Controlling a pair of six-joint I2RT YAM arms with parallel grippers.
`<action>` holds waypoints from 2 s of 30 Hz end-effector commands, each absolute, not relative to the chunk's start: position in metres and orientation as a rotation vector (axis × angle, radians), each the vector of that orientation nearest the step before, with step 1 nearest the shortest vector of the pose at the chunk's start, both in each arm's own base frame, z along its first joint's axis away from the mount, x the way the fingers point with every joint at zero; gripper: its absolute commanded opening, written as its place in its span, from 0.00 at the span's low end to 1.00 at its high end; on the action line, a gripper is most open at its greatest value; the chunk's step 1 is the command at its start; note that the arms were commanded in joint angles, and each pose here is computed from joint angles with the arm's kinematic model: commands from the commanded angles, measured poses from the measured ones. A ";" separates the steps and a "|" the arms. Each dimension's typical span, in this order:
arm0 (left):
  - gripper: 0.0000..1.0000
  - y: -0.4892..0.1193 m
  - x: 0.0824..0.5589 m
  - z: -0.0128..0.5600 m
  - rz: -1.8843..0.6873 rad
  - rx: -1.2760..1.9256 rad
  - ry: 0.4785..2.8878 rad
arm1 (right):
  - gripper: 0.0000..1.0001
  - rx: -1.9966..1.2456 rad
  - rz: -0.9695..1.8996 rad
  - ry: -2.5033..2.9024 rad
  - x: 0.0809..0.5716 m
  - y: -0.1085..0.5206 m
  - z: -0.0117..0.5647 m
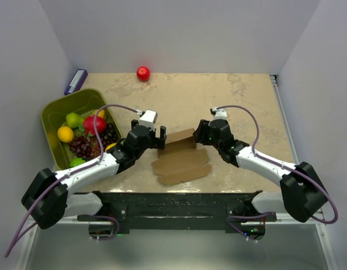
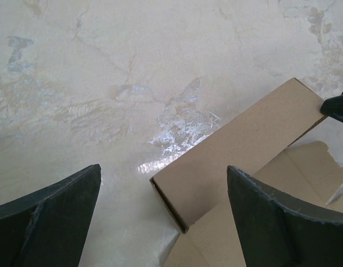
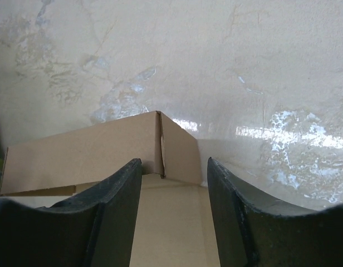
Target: Fold the paper box
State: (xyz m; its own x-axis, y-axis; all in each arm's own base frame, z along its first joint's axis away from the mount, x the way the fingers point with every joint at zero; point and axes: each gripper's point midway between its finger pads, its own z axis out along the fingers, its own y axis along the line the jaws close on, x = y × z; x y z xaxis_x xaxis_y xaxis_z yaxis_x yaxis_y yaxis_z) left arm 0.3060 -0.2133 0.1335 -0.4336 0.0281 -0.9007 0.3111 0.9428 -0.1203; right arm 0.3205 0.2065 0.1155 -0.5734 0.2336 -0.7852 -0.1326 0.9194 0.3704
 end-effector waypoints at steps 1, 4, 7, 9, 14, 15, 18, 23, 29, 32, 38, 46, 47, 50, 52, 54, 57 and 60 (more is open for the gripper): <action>0.98 -0.198 0.303 0.135 -0.288 0.167 2.002 | 0.52 0.091 0.581 2.039 0.340 0.220 0.146; 0.97 -0.195 0.301 0.129 -0.271 0.161 2.021 | 0.50 0.079 0.588 2.043 0.343 0.222 0.142; 0.93 -0.192 0.300 0.126 -0.252 0.147 2.033 | 0.47 0.088 0.589 2.048 0.343 0.221 0.139; 0.90 -0.190 0.300 0.124 -0.245 0.140 2.040 | 0.46 0.092 0.588 2.051 0.343 0.220 0.137; 0.82 -0.185 0.295 0.116 -0.232 0.126 2.063 | 0.38 0.108 0.566 2.073 0.342 0.215 0.130; 0.81 -0.184 0.294 0.115 -0.236 0.123 2.065 | 0.36 0.107 0.563 2.081 0.341 0.215 0.127; 0.77 -0.182 0.288 0.106 -0.246 0.112 2.085 | 0.33 0.112 0.554 2.105 0.335 0.212 0.118; 0.74 -0.182 0.282 0.098 -0.272 0.104 2.095 | 0.25 0.141 0.538 2.136 0.327 0.205 0.105; 0.72 -0.182 0.282 0.100 -0.277 0.106 2.092 | 0.13 0.171 0.496 2.195 0.314 0.193 0.082; 0.72 -0.182 0.282 0.099 -0.277 0.106 2.092 | 0.10 0.180 0.485 2.212 0.308 0.189 0.074; 0.73 -0.184 0.283 0.103 -0.282 0.142 2.070 | 0.07 0.183 0.464 2.234 0.300 0.183 0.066; 0.90 -0.208 0.305 0.167 -0.291 0.302 1.899 | 0.31 0.125 0.493 2.174 0.312 0.192 0.111; 0.90 -0.216 0.304 0.177 -0.290 0.345 1.862 | 0.36 0.121 0.507 2.144 0.317 0.195 0.126; 0.91 -0.240 0.295 0.192 -0.296 0.470 1.776 | 0.59 0.093 0.512 2.121 0.319 0.197 0.149; 0.91 -0.252 0.290 0.192 -0.272 0.541 1.751 | 0.69 0.082 0.500 2.111 0.317 0.193 0.159; 0.91 -0.264 0.283 0.183 -0.231 0.658 1.736 | 0.76 0.085 0.497 2.092 0.314 0.189 0.172; 0.92 -0.268 0.283 0.171 -0.195 0.704 1.751 | 0.81 0.110 0.488 2.061 0.308 0.178 0.186; 0.93 -0.271 0.285 0.160 -0.157 0.749 1.749 | 0.85 0.125 0.493 2.038 0.302 0.172 0.194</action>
State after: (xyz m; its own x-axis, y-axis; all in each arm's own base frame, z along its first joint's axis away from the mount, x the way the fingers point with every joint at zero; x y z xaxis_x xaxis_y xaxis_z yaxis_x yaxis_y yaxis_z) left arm 0.2719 -0.2664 0.1500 -0.2047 0.3511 -0.9137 0.5737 0.7993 0.1786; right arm 0.3059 0.1871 0.1763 -0.5350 0.2832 -0.7960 -0.1373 0.9005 0.4127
